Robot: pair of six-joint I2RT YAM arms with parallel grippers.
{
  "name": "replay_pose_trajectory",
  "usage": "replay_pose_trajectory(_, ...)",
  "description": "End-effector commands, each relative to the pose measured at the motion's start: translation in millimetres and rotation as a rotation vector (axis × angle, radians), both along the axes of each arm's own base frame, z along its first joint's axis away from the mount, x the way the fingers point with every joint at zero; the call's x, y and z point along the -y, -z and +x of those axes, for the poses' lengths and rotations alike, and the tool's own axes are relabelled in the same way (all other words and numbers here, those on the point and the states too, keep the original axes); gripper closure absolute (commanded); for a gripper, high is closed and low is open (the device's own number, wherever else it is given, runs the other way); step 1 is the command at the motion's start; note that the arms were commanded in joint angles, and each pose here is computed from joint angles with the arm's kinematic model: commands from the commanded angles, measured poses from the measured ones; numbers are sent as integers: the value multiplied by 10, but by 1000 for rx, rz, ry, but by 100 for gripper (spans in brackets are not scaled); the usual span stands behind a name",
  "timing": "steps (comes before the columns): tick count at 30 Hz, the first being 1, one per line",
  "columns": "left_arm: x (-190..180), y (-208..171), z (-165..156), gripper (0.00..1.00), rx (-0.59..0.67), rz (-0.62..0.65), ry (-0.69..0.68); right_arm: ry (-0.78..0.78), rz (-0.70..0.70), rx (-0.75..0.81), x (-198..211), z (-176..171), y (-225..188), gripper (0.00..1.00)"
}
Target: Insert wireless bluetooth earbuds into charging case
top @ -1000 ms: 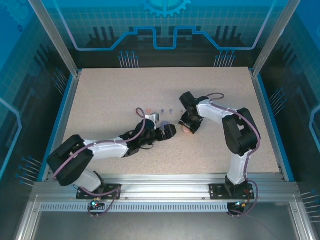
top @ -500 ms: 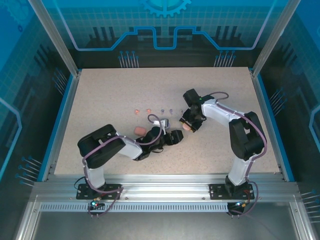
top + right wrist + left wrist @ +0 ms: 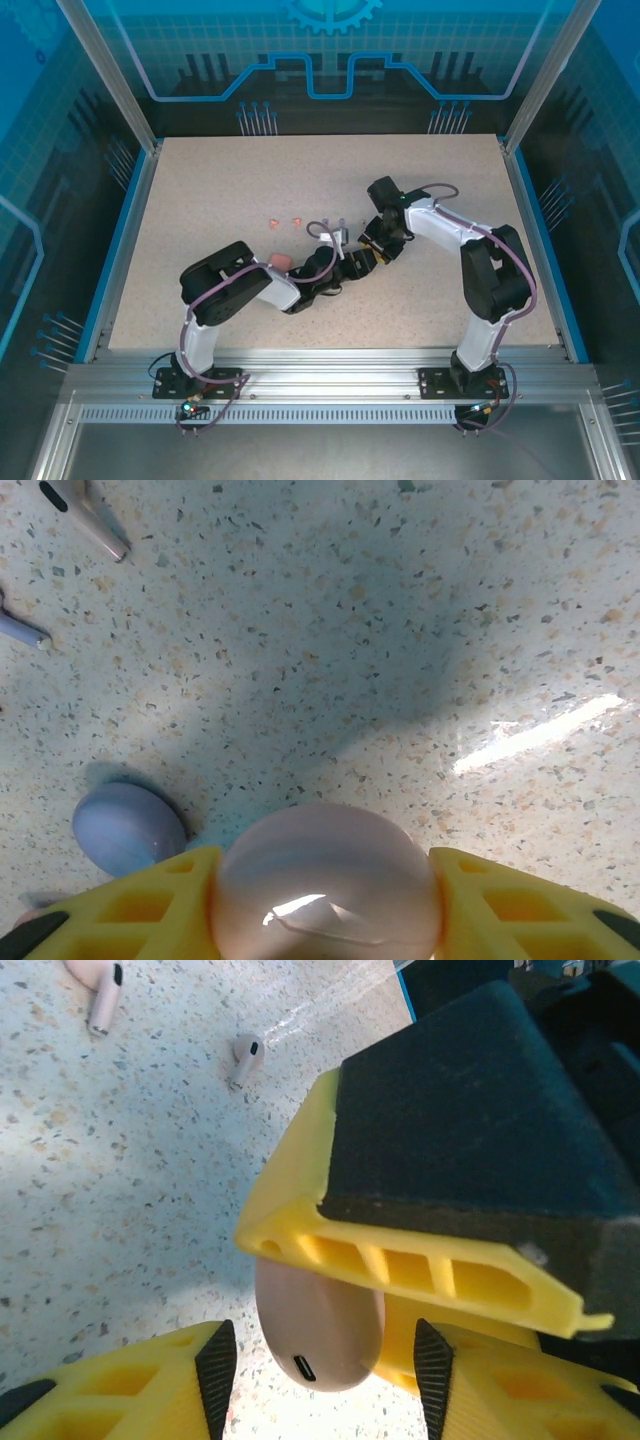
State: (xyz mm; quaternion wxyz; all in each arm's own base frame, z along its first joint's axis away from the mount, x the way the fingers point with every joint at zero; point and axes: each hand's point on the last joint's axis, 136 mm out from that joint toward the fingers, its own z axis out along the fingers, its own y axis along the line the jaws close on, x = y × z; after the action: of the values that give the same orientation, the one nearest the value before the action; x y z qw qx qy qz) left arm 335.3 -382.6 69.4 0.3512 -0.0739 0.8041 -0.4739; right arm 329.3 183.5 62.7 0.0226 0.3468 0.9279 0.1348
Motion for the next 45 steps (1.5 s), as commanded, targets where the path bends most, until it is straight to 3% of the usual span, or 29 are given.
replay_pose_trajectory(1,70,-95,96,49,35,-33,-25,16,18,-2,39,-60,-86,52)
replay_pose_trajectory(11,56,-67,155,59,32,-34,-55,19,16,1,66,-69,-95,52)
replay_pose_trajectory(23,54,-79,175,81,33,-31,-58,18,22,3,54,-72,-96,52)
replay_pose_trajectory(26,80,-89,166,89,34,-30,-45,14,31,14,36,-52,-127,46)
replay_pose_trajectory(29,94,-82,151,97,30,-28,-29,17,45,42,55,38,-238,29)
replay_pose_trajectory(33,89,-78,75,100,21,-24,-1,37,55,117,224,228,-515,18)
replay_pose_trajectory(39,-36,-164,-115,100,11,-8,98,4,37,276,621,334,-853,14)
replay_pose_trajectory(45,-291,-391,-252,100,15,20,237,-173,84,507,707,296,-787,13)
